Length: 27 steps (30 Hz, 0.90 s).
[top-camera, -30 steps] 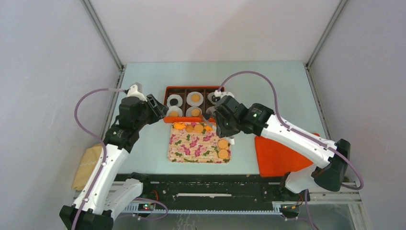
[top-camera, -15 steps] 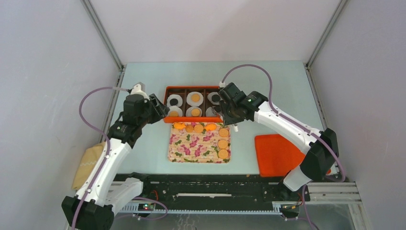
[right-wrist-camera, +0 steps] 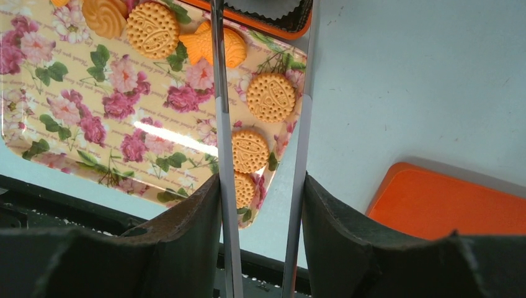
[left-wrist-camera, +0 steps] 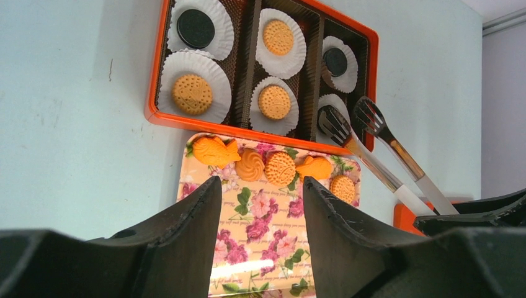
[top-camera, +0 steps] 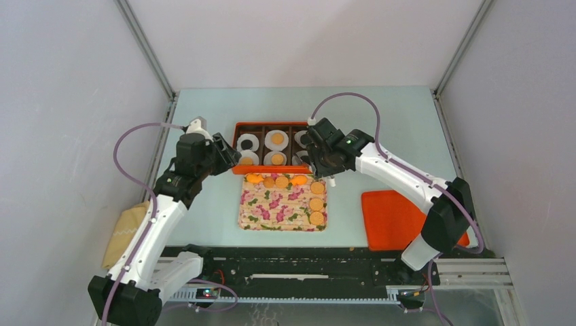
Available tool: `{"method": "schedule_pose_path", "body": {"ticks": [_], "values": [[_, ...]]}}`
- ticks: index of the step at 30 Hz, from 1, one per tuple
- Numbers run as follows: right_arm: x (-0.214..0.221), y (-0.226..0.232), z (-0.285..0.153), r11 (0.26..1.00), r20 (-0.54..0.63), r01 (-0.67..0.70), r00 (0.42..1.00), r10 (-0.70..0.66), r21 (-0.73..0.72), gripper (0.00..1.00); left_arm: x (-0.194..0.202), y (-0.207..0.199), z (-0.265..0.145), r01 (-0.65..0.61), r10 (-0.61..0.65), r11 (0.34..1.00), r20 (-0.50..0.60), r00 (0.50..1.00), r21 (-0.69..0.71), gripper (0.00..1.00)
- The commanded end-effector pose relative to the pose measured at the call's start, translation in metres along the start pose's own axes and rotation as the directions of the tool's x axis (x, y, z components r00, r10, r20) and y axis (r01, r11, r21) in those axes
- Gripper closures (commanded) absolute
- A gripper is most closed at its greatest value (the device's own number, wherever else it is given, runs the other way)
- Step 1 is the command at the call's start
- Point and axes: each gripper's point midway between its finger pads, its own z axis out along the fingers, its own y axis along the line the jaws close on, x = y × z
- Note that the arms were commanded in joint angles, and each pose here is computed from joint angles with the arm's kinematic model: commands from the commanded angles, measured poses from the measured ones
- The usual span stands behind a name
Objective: Pack the cookies
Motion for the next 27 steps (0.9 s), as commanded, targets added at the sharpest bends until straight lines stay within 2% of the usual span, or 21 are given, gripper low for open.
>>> {"method": "schedule_pose_path", "body": {"ticks": [1, 4, 6, 9, 11, 15, 20, 27], "values": [[-0.028, 0.006, -0.017, 0.999, 0.106, -0.022, 0.994, 0.026, -0.035, 0.46, -0.013, -0.01, -0.004, -0.019, 0.018, 0.999, 0.027, 0.999, 0.035, 0.43], [-0.032, 0.006, -0.026, 0.998, 0.131, -0.03, 0.991, 0.036, -0.047, 0.51, -0.013, -0.01, -0.004, -0.02, 0.019, 0.999, 0.028, 0.999, 0.038, 0.43], [-0.036, 0.007, -0.037, 0.997, 0.162, -0.035, 0.986, 0.045, -0.065, 0.67, -0.014, -0.011, -0.004, -0.019, 0.018, 0.999, 0.029, 0.999, 0.038, 0.43], [-0.043, 0.004, -0.062, 0.996, 0.226, -0.049, 0.972, 0.066, -0.079, 0.82, -0.015, -0.012, -0.004, -0.02, 0.019, 0.999, 0.032, 0.999, 0.044, 0.43], [-0.048, -0.004, -0.08, 0.995, 0.275, -0.073, 0.957, 0.089, -0.068, 0.87, -0.015, -0.013, -0.004, -0.019, 0.017, 0.999, 0.035, 0.999, 0.05, 0.43], [-0.054, -0.034, -0.096, 0.989, 0.34, -0.151, 0.93, 0.141, 0.001, 0.87, -0.016, -0.016, -0.001, -0.011, 0.009, 0.998, 0.035, 0.999, 0.063, 0.44], [-0.063, -0.089, -0.056, 0.955, 0.291, -0.26, 0.933, 0.21, 0.145, 0.88, -0.015, -0.022, 0.008, -0.002, 0.0, 0.996, 0.013, 1.0, 0.084, 0.45], [-0.083, -0.162, 0.047, 0.894, 0.176, -0.352, 0.933, 0.313, 0.278, 0.9, -0.017, -0.022, 0.01, -0.01, 0.009, 0.997, 0.014, 1.0, 0.078, 0.45]]}}
